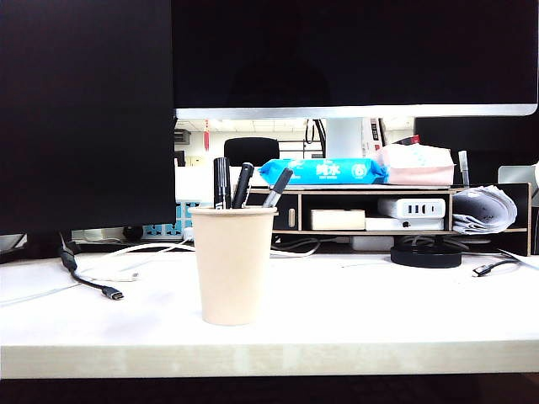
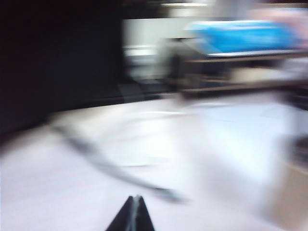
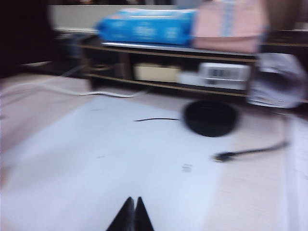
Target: Pick up the marker from the paper cup and put it on the table.
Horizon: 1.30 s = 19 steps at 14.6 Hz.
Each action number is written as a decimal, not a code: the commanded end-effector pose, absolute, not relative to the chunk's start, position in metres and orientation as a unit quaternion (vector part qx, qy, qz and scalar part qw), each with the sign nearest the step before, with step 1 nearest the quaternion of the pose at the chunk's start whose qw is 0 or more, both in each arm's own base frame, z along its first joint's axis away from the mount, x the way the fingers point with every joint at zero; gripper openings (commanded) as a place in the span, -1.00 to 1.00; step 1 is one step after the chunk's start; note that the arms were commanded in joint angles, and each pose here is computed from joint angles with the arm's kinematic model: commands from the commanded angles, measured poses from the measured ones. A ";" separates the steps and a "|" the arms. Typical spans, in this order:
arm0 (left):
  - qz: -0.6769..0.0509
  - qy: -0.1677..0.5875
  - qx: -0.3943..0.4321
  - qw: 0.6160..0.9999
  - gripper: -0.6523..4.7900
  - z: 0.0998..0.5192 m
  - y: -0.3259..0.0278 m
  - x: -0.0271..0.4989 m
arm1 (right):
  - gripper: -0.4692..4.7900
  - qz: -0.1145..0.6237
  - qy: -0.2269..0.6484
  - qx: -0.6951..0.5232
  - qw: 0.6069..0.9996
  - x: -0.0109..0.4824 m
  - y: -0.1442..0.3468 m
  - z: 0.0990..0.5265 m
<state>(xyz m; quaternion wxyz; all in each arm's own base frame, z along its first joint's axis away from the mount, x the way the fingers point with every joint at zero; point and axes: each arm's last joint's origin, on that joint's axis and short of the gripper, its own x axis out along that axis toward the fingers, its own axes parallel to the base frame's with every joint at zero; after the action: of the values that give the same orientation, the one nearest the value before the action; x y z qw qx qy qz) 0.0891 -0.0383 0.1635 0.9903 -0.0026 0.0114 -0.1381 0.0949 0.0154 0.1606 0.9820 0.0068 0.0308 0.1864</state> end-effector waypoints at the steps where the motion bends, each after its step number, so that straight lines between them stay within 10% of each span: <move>1: -0.269 0.008 -0.001 0.963 -0.78 0.164 -0.057 0.079 | -0.84 0.257 0.034 0.045 0.965 0.093 0.019 0.161; 4: -0.322 0.008 -0.001 0.947 -0.78 0.164 -0.065 0.073 | -0.84 0.257 0.086 0.227 0.936 0.093 0.020 0.161; 19: -0.335 0.080 0.030 0.938 -0.78 0.150 -0.064 0.071 | -0.84 0.282 0.108 0.157 0.940 0.091 0.023 0.154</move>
<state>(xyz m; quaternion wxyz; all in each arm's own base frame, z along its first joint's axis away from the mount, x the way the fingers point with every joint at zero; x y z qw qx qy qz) 0.0713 -0.0642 0.1513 0.9398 0.0258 0.0740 -0.3326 0.0915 0.0218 0.1543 0.9439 0.1577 0.1058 0.2700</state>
